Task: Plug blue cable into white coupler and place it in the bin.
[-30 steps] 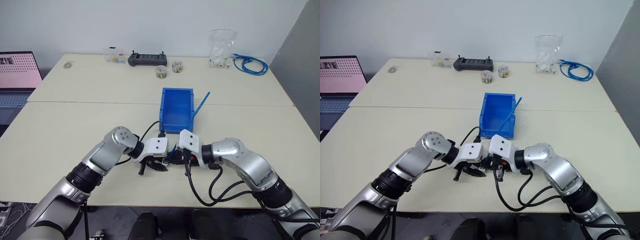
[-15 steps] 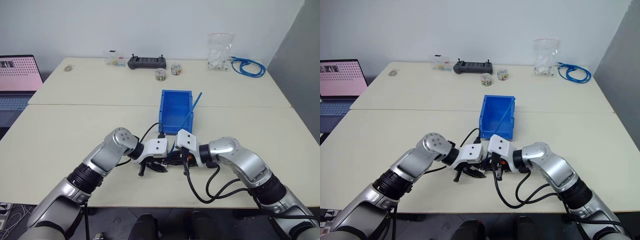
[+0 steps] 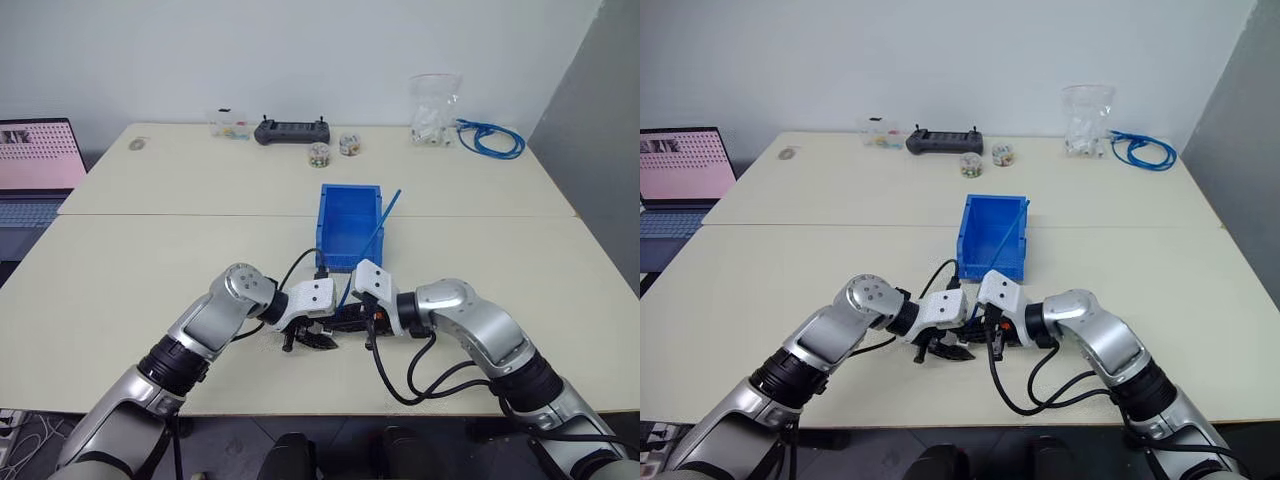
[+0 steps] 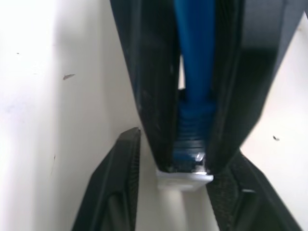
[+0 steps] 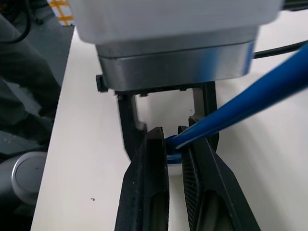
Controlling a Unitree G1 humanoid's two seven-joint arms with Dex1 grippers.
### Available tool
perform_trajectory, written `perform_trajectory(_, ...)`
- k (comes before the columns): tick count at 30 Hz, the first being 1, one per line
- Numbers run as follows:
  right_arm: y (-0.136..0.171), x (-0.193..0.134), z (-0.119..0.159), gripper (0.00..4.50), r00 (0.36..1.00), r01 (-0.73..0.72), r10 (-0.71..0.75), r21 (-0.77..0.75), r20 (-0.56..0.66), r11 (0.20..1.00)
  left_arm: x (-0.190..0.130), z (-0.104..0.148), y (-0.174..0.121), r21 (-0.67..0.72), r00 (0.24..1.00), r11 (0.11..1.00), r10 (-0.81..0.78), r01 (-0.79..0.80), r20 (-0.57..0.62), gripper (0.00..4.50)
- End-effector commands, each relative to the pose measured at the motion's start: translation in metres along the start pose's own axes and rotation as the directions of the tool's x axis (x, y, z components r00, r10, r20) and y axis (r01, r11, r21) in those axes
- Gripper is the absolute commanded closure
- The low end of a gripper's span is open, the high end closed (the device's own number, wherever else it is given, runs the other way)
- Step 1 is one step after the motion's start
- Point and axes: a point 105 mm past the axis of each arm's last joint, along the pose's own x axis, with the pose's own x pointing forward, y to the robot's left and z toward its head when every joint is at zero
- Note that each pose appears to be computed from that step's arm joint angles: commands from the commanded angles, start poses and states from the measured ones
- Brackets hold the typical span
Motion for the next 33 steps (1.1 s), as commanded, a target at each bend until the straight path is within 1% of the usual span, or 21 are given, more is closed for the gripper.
perform_trajectory(1, -0.003, -0.020, 0.038, 4.39, 0.990, 0.073, -0.068, -0.033, 0.126, 0.997, -0.033, -0.008, -0.002, -0.065, 0.996, 0.995, 0.080, -0.079, 0.027, 1.65)
perform_trajectory(3, -0.005, -0.032, 0.048, 4.39, 0.981, 0.116, -0.111, -0.026, 0.161, 0.993, -0.059, -0.010, -0.011, -0.141, 0.992, 0.985, 0.113, -0.104, 0.063, 1.18)
perform_trajectory(4, -0.005, -0.036, 0.050, 4.39, 0.977, 0.130, -0.124, -0.020, 0.171, 0.991, -0.066, -0.010, -0.014, -0.168, 0.989, 0.980, 0.125, -0.111, 0.074, 0.94)
perform_trajectory(5, -0.006, -0.042, 0.054, 4.39, 0.973, 0.146, -0.141, -0.013, 0.185, 0.989, -0.077, -0.010, -0.016, -0.186, 0.984, 0.973, 0.157, -0.140, 0.080, 0.80)
perform_trajectory(7, -0.012, -0.057, 0.068, 4.39, 0.951, 0.185, -0.185, 0.021, 0.248, 0.982, -0.098, -0.007, -0.013, -0.224, 0.957, 0.945, 0.267, -0.238, 0.110, 0.32)
perform_trajectory(9, -0.024, -0.070, 0.086, 4.39, 0.919, 0.232, -0.237, 0.056, 0.316, 0.971, -0.115, 0.003, -0.004, -0.250, 0.908, 0.906, 0.387, -0.341, 0.162, 0.00)
perform_trajectory(11, -0.041, -0.078, 0.101, 4.39, 0.884, 0.273, -0.288, 0.092, 0.367, 0.957, -0.125, 0.015, 0.008, -0.265, 0.848, 0.860, 0.491, -0.435, 0.202, 0.00)
perform_trajectory(14, -0.064, -0.077, 0.111, 4.39, 0.867, 0.313, -0.329, 0.106, 0.374, 0.944, -0.134, 0.032, 0.024, -0.271, 0.775, 0.806, 0.586, -0.527, 0.237, 0.00)
perform_trajectory(18, -0.099, -0.069, 0.119, 4.39, 0.850, 0.365, -0.382, 0.118, 0.363, 0.924, -0.134, 0.055, 0.038, -0.251, 0.729, 0.778, 0.628, -0.577, 0.272, 0.00)
perform_trajectory(21, -0.125, -0.064, 0.118, 4.39, 0.850, 0.391, -0.412, 0.130, 0.329, 0.911, -0.134, 0.074, 0.046, -0.235, 0.701, 0.768, 0.640, -0.596, 0.313, 0.00)
perform_trajectory(23, -0.140, -0.064, 0.112, 3.68, 0.863, 0.404, -0.425, 0.131, 0.275, 0.905, -0.133, 0.083, 0.050, -0.231, 0.691, 0.765, 0.643, -0.601, 0.330, 0.00)
perform_trajectory(25, -0.150, -0.068, 0.106, 3.38, 0.876, 0.412, -0.427, 0.113, 0.225, 0.904, -0.131, 0.087, 0.051, -0.227, 0.696, 0.771, 0.635, -0.595, 0.334, 0.00)
perform_trajectory(26, -0.155, -0.073, 0.103, 3.10, 0.880, 0.421, -0.432, 0.094, 0.200, 0.902, -0.130, 0.088, 0.051, -0.223, 0.700, 0.776, 0.630, -0.591, 0.336, 0.00)
perform_trajectory(29, -0.161, -0.094, 0.093, 2.39, 0.902, 0.417, -0.417, 0.021, 0.108, 0.908, -0.129, 0.089, 0.051, -0.219, 0.701, 0.778, 0.627, -0.590, 0.339, 0.00)
perform_trajectory(30, -0.162, -0.103, 0.090, 2.08, 0.907, 0.415, -0.414, 0.000, 0.079, 0.910, -0.129, 0.090, 0.052, -0.221, 0.700, 0.777, 0.628, -0.590, 0.341, 0.00)
perform_trajectory(33, -0.164, -0.125, 0.085, 1.36, 0.909, 0.417, -0.416, -0.030, 0.032, 0.909, -0.130, 0.090, 0.054, -0.230, 0.697, 0.777, 0.629, -0.586, 0.345, 0.00)
